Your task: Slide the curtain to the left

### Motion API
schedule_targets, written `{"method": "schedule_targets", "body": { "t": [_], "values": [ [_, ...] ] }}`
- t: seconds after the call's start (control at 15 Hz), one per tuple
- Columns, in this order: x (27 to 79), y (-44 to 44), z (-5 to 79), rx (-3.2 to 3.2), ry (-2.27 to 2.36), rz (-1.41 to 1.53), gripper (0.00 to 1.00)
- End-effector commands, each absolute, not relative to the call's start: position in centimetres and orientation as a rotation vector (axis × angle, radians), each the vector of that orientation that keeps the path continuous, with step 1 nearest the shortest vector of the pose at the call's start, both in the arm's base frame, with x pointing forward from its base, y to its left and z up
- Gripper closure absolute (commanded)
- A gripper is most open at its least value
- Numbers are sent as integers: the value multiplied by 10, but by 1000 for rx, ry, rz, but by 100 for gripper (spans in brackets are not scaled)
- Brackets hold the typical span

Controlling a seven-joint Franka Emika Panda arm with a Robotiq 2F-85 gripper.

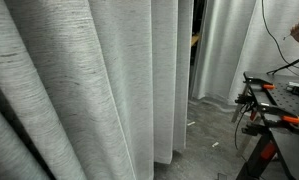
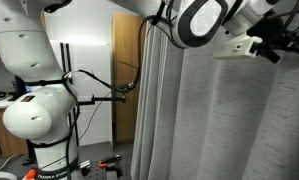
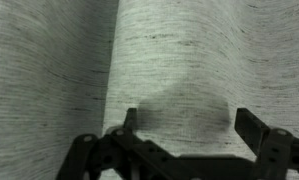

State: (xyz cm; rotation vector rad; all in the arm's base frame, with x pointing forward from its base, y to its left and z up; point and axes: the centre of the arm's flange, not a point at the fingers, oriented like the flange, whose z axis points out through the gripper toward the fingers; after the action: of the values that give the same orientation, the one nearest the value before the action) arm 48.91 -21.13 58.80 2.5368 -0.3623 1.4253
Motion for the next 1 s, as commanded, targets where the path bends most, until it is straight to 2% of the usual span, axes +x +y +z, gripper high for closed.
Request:
{"method": "schedule_targets", "body": {
  "t": [0.0,0.47,0.53,0.6,0.73,0.93],
  "values": [
    [521,-219,604,2491,-412,1475,0],
    [537,-240,629,2431,-475,1523,0],
    [538,-242,630,2423,-478,1527,17],
    [539,-244,631,2419,-480,1525,21],
    [539,-246,631,2417,-484,1525,7],
    [535,-246,631,2409,-481,1531,0]
  ]
}}
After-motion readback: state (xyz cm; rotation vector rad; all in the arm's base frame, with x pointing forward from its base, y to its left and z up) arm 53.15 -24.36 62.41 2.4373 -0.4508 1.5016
